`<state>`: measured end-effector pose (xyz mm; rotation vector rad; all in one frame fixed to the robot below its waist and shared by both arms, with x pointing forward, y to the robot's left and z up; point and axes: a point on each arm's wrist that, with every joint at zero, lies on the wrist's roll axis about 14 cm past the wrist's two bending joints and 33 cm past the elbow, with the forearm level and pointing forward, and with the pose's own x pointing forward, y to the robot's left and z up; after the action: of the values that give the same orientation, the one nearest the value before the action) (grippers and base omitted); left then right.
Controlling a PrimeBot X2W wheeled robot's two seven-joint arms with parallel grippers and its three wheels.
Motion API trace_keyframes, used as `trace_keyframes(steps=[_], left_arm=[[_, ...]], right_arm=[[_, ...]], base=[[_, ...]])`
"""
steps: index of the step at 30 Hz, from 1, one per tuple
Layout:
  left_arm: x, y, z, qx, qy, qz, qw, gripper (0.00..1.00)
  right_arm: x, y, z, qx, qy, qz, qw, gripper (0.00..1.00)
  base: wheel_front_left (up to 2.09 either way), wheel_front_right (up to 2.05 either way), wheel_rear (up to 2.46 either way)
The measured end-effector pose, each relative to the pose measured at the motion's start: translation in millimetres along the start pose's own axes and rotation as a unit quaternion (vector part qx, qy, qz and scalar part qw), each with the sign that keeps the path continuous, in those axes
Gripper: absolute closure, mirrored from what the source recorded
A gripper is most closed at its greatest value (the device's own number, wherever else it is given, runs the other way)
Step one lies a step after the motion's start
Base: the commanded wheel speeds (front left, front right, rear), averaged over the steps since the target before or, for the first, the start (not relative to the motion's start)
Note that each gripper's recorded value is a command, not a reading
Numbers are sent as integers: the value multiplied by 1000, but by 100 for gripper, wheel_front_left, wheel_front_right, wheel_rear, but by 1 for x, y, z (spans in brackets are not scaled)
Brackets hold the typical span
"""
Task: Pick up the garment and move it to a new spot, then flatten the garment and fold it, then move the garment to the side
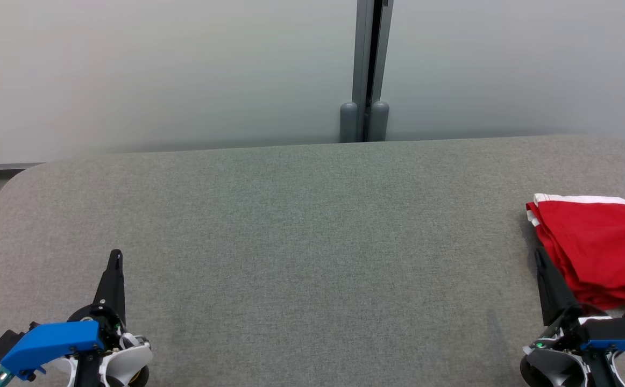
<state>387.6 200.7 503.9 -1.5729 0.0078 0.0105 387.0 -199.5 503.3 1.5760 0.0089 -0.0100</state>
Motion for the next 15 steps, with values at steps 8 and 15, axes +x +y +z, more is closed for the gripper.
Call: trace_keyframes(steps=[8, 15], left_arm=[[0, 0, 0, 0, 0, 0, 1000, 100], [0, 0, 0, 0, 0, 0, 1000, 100]], right_arm=[[0, 0, 0, 0, 0, 0, 1000, 100], [0, 0, 0, 0, 0, 1, 1000, 100]], base=[[0, 0, 0], [0, 0, 0]])
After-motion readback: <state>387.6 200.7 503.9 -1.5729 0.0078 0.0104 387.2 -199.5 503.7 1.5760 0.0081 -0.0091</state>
